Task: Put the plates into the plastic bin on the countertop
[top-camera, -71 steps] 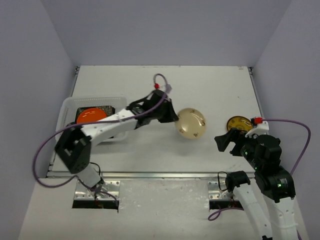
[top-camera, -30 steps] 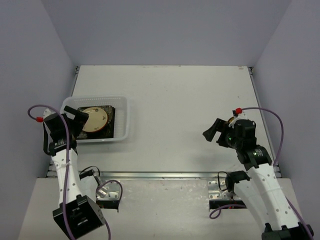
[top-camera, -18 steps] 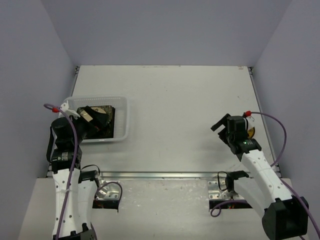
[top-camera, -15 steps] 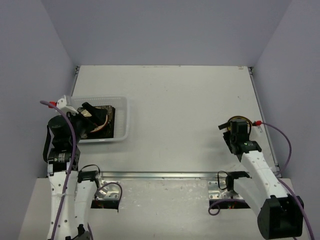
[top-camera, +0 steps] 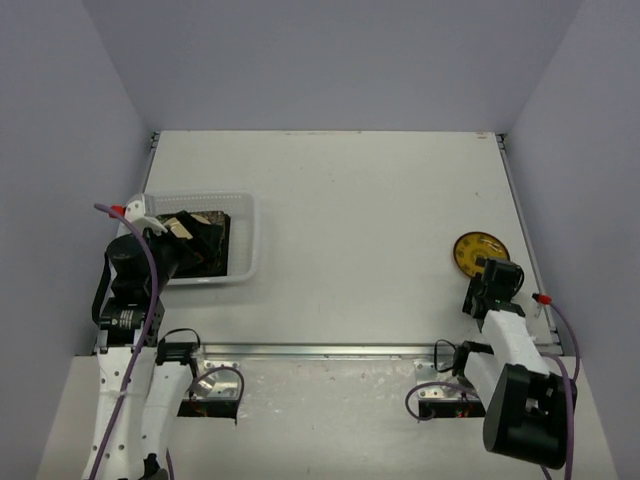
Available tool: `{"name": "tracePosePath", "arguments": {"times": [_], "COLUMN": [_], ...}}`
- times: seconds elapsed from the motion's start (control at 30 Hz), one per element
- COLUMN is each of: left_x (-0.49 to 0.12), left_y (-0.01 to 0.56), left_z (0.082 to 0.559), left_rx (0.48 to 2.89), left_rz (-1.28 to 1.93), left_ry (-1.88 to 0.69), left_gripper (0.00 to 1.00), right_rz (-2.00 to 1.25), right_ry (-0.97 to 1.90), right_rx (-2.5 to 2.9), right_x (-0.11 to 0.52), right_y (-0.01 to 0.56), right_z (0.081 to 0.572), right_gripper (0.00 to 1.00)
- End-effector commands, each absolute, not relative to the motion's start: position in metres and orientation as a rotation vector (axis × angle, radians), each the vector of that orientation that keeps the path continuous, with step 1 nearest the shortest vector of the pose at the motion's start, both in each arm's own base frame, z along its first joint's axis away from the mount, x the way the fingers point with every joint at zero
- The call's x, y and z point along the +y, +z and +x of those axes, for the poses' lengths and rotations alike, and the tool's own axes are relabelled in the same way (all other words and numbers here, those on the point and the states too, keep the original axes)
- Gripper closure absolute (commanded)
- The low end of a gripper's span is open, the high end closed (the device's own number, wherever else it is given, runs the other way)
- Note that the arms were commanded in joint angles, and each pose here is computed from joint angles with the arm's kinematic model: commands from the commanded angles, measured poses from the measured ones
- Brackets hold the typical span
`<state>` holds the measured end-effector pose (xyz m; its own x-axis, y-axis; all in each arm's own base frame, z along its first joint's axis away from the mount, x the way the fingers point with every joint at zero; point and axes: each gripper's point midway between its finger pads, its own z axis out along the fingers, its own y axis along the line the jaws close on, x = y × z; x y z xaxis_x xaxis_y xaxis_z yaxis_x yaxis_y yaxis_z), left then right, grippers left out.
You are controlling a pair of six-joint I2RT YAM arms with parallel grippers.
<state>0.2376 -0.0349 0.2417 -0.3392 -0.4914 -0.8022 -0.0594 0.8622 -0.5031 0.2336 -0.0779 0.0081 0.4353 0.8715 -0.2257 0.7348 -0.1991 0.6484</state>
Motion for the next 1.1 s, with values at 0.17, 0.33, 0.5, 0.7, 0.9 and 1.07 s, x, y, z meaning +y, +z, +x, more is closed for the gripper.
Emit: {"name": "tracePosePath", "arguments": {"times": [0.17, 0.33, 0.5, 0.7, 0.9, 1.07], "left_x": [-0.035, -0.037, -0.039, -0.039, -0.040, -0.054], "left_y": [0.252, 0.251, 0.251, 0.250, 0.248, 0.247], "left_z": [0.239, 0.238, 0.239, 0.239, 0.240, 0.242], "left_rx": [1.838, 1.846, 1.852, 1.854, 1.866, 1.891], "left_rz": [-0.382, -0.379, -0.374, -0.376, -0.372, -0.294], "left_ry": [-0.452, -0.454, -0.458, -0.456, -0.460, -0.532], "left_gripper": [0.00, 0.00, 0.00, 0.00, 0.00, 0.00], "right_rz": [2.256, 2.256, 2.258, 2.249, 2.072, 1.572], "right_ry": [0.169, 0.182, 0.177, 0.223, 0.393, 0.628], "right_rx": [1.495, 1.561, 1.570, 1.624, 1.686, 1.913], "right_x": [-0.059, -0.063, -0.067, -0.065, -0.059, -0.036], "right_y": [-0.062, -0.067, -0.065, -0.064, -0.044, 0.009], "right_z": [0.192, 0.202, 0.206, 0.217, 0.244, 0.289], "right_gripper": [0.16, 0.23, 0.53, 0.94, 1.00, 1.00]}}
